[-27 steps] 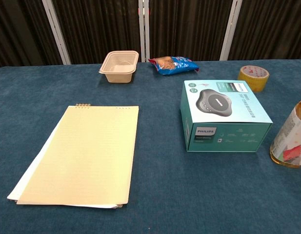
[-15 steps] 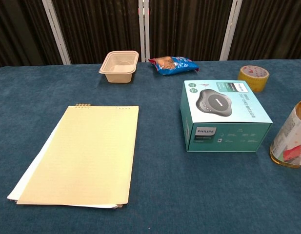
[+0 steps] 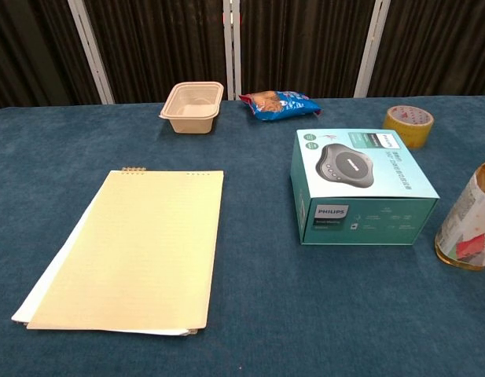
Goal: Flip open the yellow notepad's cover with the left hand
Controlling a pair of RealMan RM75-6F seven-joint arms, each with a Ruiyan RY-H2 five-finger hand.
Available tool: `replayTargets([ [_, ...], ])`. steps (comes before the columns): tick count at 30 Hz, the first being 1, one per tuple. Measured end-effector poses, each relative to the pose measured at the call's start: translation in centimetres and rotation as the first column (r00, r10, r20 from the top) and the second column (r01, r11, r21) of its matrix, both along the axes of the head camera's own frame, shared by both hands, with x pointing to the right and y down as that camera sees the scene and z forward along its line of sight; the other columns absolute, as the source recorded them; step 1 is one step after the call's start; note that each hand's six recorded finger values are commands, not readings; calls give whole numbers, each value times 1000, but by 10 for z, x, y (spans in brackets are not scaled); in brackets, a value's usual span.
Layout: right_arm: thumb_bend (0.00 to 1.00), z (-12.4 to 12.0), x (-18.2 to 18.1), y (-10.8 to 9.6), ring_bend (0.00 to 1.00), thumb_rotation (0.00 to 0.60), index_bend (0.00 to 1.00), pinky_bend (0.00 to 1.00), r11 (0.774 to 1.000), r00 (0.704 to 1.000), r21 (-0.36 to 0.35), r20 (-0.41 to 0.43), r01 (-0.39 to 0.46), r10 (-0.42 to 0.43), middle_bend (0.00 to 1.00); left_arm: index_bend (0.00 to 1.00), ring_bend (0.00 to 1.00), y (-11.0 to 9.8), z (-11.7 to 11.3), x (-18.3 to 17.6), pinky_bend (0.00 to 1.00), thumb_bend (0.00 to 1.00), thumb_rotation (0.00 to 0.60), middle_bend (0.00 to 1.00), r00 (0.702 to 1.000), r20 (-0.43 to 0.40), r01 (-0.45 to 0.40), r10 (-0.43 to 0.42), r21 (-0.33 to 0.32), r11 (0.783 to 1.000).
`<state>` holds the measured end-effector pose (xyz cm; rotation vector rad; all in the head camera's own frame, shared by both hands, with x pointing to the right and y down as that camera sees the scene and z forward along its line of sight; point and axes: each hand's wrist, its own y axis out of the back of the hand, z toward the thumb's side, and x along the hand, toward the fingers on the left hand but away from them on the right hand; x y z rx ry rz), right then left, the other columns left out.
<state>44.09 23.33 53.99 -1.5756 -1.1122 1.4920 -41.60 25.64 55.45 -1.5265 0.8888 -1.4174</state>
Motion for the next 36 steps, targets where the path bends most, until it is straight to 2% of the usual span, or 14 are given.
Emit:
replayTargets([
  [8,0,1,0,3,0,600,0,0,1000,1000,-10,4,-3,3,0,0,0,15,31,32,0,238,600,0,995,-13,-103,102,-124,987],
  [16,0,-2,-2,4,0,600,0,0,1000,1000,-4,13,-1,1,0,0,0,23,69,78,0,248,600,0,977,-3,-208,213,-215,954],
  [27,0,-4,-1,3,0,600,0,0,1000,1000,0,25,-8,8,0,0,0,23,103,142,0,250,600,0,953,-29,-299,302,-250,921],
  [36,0,-5,0,2,0,600,0,0,1000,999,5,31,-16,16,0,0,0,23,112,162,0,250,600,0,943,-30,-329,332,-257,909],
])
